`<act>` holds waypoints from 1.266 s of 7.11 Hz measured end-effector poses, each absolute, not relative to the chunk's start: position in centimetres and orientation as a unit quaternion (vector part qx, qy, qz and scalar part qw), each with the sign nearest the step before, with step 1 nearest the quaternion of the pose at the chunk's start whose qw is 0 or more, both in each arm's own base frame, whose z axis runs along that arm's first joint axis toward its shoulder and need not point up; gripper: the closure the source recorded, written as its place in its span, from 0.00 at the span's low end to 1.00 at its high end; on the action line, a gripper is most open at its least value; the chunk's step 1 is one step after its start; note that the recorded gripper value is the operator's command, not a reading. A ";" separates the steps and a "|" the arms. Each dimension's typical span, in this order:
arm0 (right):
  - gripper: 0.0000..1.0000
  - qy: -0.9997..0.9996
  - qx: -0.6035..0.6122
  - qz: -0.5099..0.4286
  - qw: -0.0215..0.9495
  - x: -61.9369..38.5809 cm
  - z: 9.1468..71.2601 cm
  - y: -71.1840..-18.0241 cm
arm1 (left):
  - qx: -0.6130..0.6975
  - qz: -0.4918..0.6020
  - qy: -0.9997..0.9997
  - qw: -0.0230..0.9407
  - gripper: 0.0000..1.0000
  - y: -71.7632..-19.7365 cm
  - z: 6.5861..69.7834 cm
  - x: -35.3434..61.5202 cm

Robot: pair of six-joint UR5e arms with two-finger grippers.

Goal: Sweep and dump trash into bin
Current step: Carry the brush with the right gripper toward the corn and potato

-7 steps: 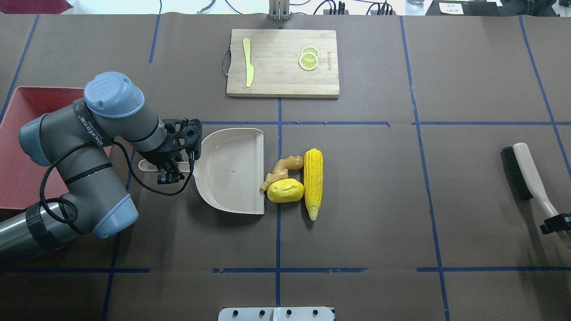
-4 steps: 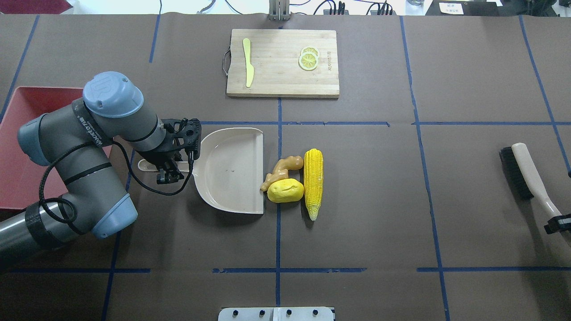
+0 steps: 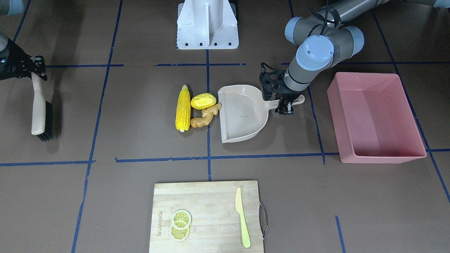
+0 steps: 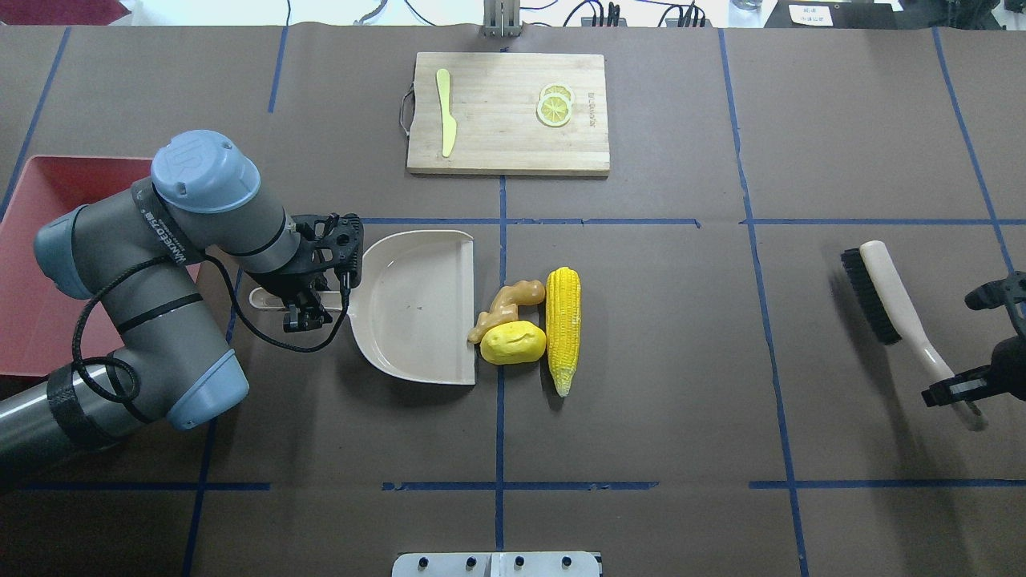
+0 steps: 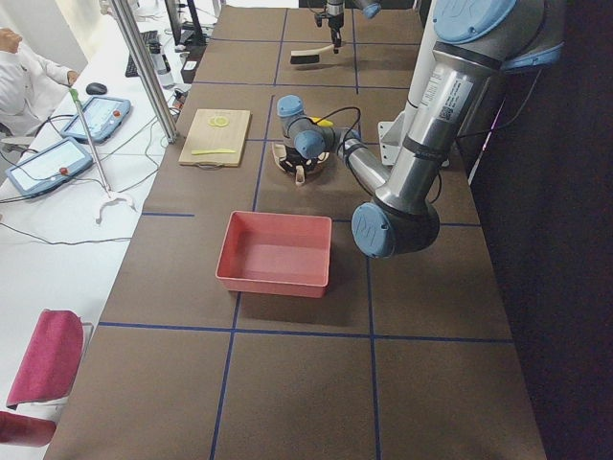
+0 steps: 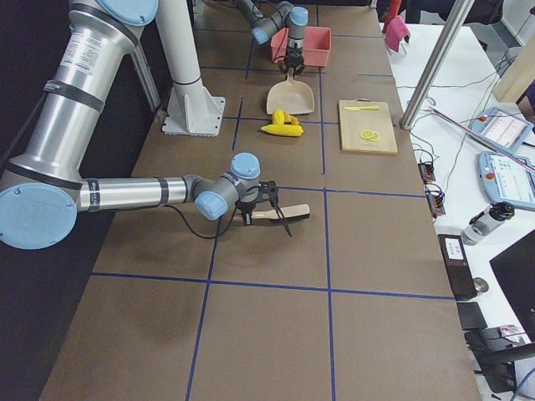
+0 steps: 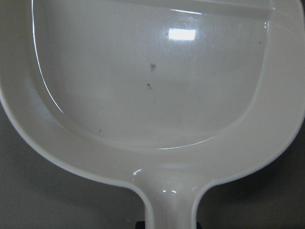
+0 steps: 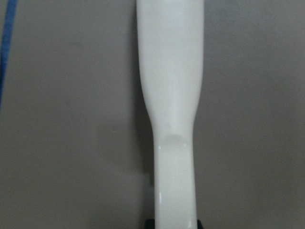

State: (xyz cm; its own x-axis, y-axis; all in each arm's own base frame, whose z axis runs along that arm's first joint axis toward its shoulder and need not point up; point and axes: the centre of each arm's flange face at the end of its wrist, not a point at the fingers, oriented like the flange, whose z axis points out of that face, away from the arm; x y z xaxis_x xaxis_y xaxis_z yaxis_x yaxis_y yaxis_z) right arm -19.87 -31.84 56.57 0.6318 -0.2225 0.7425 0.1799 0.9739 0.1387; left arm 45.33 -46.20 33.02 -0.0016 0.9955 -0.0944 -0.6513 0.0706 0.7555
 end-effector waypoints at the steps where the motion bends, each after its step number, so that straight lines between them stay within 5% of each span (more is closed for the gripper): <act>1: 1.00 -0.431 0.022 -0.111 0.895 -22.3 54.0 -31.7 | 0.265 0.628 0.326 0.655 1.00 -46.2 32.8 45.4; 9: 1.00 -0.471 -0.082 -0.030 0.878 -43.6 32.1 -30.1 | 0.224 0.617 0.355 0.665 1.00 -45.4 32.4 45.9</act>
State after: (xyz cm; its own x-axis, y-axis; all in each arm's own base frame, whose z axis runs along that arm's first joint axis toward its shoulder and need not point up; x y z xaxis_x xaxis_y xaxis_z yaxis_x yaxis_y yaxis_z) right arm -43.56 -30.13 32.05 0.5553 0.0251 0.8313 0.1300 0.9846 -0.1165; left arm 45.89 -45.38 32.36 -0.0139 0.9805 -0.1962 -0.6617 0.1381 0.7369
